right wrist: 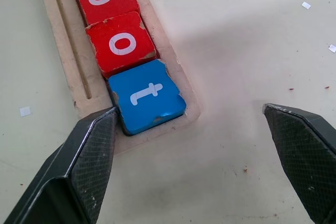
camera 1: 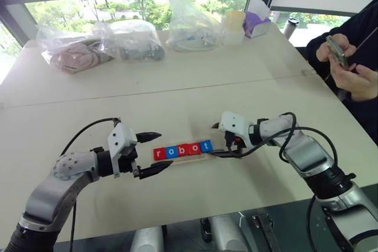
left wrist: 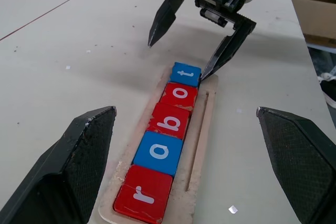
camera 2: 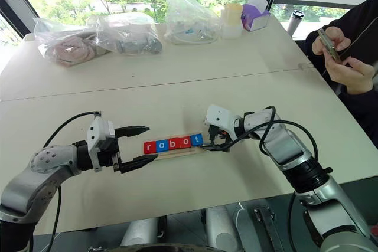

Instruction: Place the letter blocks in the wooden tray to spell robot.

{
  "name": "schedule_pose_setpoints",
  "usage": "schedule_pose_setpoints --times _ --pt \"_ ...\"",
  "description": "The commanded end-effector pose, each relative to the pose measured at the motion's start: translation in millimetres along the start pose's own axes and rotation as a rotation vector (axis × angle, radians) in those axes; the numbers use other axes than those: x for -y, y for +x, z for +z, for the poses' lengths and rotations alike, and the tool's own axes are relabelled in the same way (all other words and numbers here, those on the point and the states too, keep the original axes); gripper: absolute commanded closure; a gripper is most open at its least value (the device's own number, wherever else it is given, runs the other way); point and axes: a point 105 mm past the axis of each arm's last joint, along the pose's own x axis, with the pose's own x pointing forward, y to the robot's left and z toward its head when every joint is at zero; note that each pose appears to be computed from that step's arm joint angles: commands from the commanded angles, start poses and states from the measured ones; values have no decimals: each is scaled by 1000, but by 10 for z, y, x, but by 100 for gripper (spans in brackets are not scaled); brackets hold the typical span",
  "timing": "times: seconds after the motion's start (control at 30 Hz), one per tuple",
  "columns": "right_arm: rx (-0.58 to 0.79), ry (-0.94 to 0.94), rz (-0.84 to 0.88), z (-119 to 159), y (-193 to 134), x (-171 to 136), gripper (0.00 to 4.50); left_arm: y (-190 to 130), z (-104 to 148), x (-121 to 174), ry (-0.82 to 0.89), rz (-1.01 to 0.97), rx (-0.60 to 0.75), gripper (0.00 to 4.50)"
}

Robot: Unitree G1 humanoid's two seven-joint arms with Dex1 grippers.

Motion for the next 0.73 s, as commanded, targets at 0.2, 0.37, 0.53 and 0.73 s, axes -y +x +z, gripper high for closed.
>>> schedule_pose_setpoints --times 0.2,0.37,0.53,0.73 --pt "6 20 -12 45 -214 42 2 -13 73 46 21 0 22 0" --pt "49 94 -16 116 -454 -34 2 -79 81 19 6 26 15 0" --pt "56 168 43 105 -709 -257 2 -261 79 -7 -40 70 -34 0" --pt "67 168 63 157 -778 -307 2 -369 106 -106 -48 88 -46 0"
